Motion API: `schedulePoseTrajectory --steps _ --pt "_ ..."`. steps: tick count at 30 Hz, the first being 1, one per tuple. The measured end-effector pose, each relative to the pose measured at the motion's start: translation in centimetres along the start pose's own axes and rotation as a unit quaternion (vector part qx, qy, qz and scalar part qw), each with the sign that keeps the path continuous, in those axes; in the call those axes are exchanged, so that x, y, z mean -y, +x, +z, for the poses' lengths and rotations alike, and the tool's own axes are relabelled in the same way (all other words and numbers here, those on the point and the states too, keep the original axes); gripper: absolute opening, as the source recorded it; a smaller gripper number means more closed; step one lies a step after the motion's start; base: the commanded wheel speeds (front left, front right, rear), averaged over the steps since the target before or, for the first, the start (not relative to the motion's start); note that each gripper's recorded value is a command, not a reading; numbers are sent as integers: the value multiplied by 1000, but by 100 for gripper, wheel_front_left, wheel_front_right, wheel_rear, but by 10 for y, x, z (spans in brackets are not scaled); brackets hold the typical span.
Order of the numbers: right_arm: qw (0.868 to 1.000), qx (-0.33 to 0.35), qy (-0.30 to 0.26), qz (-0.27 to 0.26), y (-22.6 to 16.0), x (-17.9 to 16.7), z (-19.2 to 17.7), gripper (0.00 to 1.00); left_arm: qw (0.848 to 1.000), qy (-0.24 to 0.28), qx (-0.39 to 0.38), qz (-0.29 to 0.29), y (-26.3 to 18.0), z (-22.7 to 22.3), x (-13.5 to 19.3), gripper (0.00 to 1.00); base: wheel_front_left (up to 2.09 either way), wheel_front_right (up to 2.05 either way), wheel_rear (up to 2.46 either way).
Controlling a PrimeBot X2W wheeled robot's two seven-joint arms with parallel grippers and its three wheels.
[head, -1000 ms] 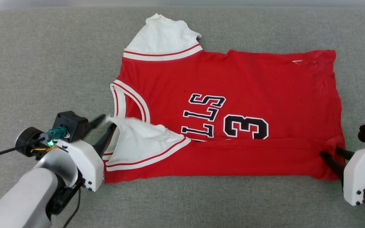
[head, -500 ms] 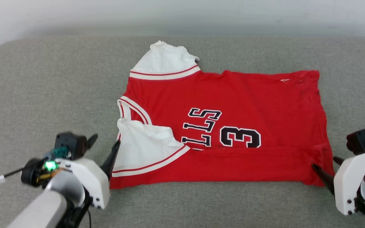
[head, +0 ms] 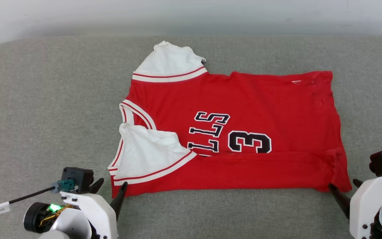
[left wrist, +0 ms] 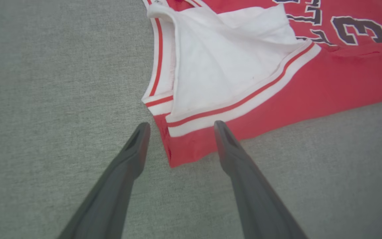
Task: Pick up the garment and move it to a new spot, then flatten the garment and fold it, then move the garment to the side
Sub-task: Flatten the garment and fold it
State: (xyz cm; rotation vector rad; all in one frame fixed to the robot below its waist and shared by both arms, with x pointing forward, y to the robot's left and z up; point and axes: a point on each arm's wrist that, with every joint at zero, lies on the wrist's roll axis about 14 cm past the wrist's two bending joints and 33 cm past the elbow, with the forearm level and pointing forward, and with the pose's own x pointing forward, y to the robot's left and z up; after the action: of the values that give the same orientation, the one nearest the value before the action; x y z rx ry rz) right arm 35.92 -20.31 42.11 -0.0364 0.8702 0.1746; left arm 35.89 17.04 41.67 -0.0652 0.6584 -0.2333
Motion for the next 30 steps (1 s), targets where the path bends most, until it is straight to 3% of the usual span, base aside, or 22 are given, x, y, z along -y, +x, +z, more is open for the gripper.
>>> schedulePoseTrajectory --steps 12,13,15,24,30 --pt "1000 15 16 -7 4 -1 8 100 997 -11 -79 10 33 -39 -12 100 0 0 0" --pt "1000 15 16 -8 5 0 8 100 997 -11 -82 5 35 -41 -9 77 0 0 0" --pt "1000 16 17 -11 5 2 9 100 996 -10 -87 1 39 -43 -8 2 0 0 0" --pt "998 21 -31 -48 -3 19 15 100 997 -17 -70 -10 36 -36 0 0 0 0 0" --pt "999 -11 -19 -45 9 20 -2 100 999 -3 -29 -22 20 -17 11 0 0 0 0"
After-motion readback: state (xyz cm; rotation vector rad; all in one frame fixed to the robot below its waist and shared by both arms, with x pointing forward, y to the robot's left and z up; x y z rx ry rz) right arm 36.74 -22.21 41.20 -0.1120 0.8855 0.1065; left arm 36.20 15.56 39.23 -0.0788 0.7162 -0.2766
